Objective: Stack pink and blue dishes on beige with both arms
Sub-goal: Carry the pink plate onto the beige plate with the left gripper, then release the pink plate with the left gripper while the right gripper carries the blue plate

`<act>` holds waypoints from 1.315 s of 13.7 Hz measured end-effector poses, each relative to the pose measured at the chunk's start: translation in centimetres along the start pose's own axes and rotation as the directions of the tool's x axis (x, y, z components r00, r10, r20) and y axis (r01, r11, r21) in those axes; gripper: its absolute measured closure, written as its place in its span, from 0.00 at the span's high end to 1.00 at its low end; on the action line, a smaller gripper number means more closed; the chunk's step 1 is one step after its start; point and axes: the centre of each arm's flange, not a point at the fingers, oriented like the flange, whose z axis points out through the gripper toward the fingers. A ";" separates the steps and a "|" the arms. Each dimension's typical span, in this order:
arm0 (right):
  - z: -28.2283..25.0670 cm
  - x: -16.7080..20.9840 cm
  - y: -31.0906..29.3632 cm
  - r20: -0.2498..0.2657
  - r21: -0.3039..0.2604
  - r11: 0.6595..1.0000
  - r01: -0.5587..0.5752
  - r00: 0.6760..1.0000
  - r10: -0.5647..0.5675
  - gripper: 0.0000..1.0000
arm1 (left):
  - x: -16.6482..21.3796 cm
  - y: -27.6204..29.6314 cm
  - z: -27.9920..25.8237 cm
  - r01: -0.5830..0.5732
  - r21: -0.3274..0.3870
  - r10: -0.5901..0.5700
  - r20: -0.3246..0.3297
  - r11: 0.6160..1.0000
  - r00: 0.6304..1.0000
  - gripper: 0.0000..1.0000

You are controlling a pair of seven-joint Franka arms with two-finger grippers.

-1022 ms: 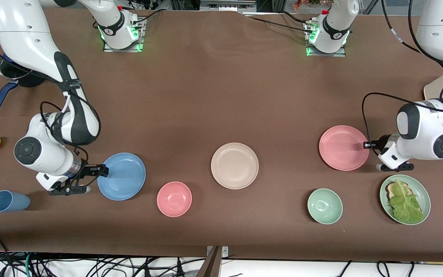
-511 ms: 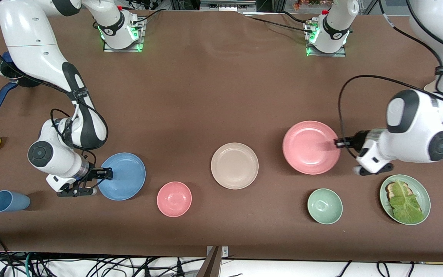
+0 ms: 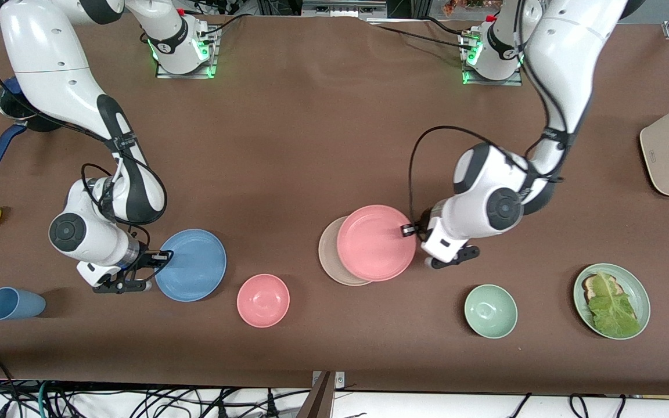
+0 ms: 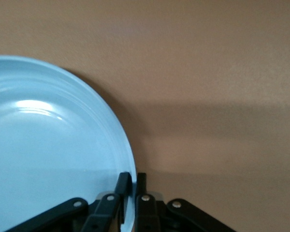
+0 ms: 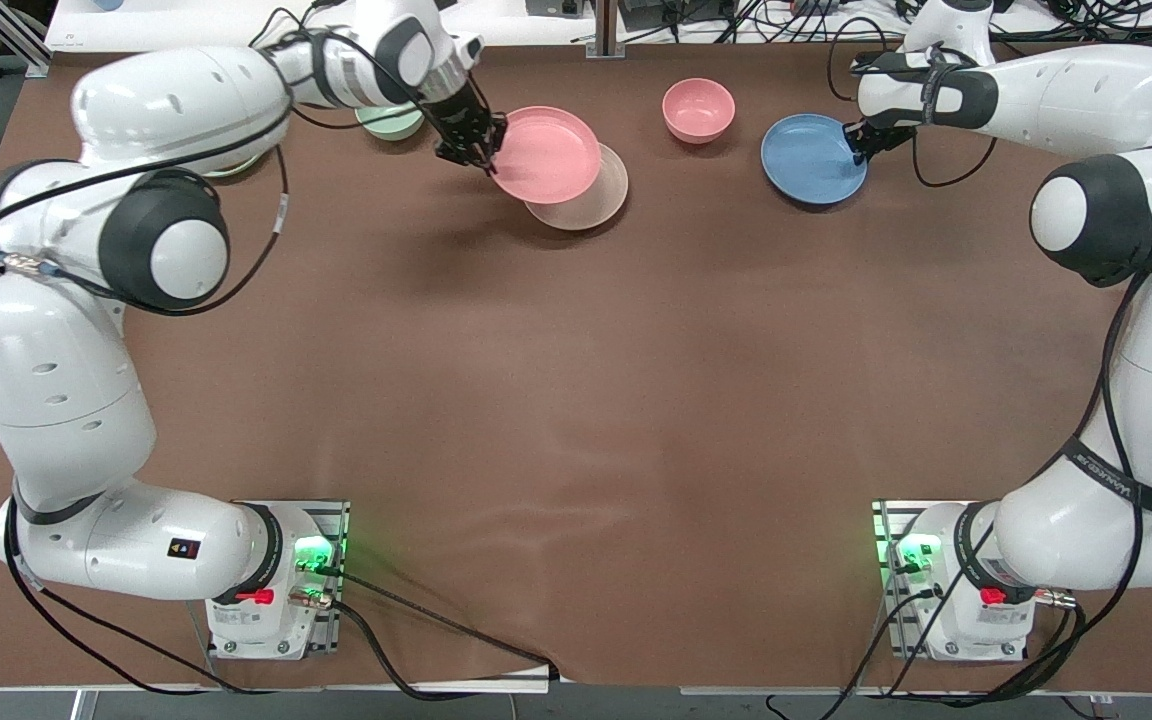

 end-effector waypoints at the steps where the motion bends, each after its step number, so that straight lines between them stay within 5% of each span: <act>1: -0.2 0.0 0.0 -0.001 0.000 1.000 0.000 1.000 0.000 0.09 | -0.2 1.1 1.5 0.015 -0.015 -0.016 -0.015 1.000 1.000 0.05; 5: -0.6 0.1 -0.1 0.003 0.001 1.000 0.008 1.000 -0.008 0.09 | 0.4 1.4 3.7 0.026 -0.011 -0.027 -0.038 1.000 0.999 0.12; 7: -3.3 0.4 -1.0 0.014 0.010 1.000 0.022 1.000 -0.023 0.06 | 1.4 1.1 2.2 0.006 0.018 -0.005 -0.069 1.000 0.998 0.33; 13: -14.6 -0.7 -9.7 0.055 0.061 0.996 0.062 0.996 -0.065 0.04 | 4.3 -4.3 -5.1 0.052 0.091 -0.050 -0.030 0.994 0.998 0.95; 18: -15.8 -4.0 -25.1 0.068 0.059 0.997 -0.056 0.996 0.052 0.04 | 9.4 -16.2 -9.2 -0.031 0.122 0.022 0.080 0.992 0.997 1.00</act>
